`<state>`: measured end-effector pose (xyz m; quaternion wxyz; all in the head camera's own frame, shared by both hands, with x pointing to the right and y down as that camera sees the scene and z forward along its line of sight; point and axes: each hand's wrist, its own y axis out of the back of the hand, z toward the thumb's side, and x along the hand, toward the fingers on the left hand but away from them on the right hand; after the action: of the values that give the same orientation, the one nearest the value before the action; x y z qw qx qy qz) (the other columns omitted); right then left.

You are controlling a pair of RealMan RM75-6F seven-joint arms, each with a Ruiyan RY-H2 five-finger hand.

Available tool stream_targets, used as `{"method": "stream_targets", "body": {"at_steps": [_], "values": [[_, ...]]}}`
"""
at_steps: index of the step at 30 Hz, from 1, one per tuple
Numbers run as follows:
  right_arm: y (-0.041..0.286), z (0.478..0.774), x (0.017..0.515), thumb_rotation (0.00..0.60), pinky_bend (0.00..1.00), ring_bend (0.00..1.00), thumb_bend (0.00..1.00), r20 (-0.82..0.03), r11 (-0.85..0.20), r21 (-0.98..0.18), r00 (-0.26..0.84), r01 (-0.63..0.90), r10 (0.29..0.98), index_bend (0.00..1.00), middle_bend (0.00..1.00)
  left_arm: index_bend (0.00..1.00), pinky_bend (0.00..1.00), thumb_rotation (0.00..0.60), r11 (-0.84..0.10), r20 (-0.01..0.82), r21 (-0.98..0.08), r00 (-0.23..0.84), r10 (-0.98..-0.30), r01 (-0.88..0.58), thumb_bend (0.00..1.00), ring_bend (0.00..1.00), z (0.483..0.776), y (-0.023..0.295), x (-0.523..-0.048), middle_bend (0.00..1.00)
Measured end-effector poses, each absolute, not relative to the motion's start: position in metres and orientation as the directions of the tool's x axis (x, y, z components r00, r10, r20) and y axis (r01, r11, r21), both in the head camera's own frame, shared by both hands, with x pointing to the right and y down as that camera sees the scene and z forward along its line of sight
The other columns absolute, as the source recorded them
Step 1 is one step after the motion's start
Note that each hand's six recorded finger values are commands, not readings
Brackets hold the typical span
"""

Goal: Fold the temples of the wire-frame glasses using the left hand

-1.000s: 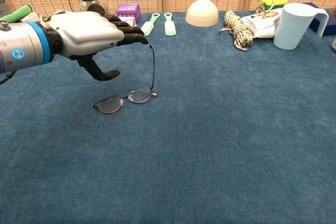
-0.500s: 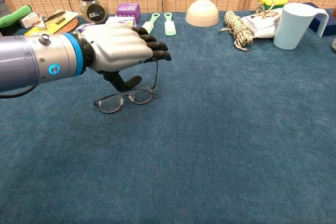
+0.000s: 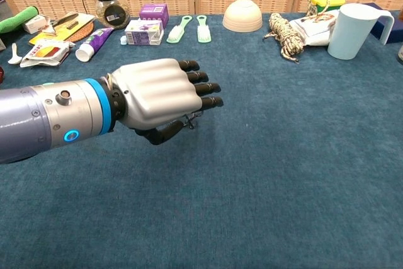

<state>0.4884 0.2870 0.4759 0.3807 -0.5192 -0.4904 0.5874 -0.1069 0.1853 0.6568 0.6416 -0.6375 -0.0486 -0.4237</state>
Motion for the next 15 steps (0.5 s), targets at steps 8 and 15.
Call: {"method": "stream_targets", "body": {"at_steps": [8,15], "values": [[0.287,0.476,0.488,0.600,0.22,0.15,0.00,-0.236,-0.228,-0.972,-0.169,0.063,0.957,0.25,0.12,0.05,0.00,0.413,-0.192,0.608,-0.775,0.626,-0.488,0.602,0.64,0.00,0.654,0.186,-0.114,0.00],[0.286,0.477,0.486,0.600,0.22,0.15,0.00,-0.237,-0.230,-0.971,-0.163,0.062,0.958,0.25,0.12,0.05,0.00,0.415,-0.209,0.633,-0.760,0.624,-0.458,0.616,0.64,0.00,0.660,0.201,-0.124,0.00]]}}
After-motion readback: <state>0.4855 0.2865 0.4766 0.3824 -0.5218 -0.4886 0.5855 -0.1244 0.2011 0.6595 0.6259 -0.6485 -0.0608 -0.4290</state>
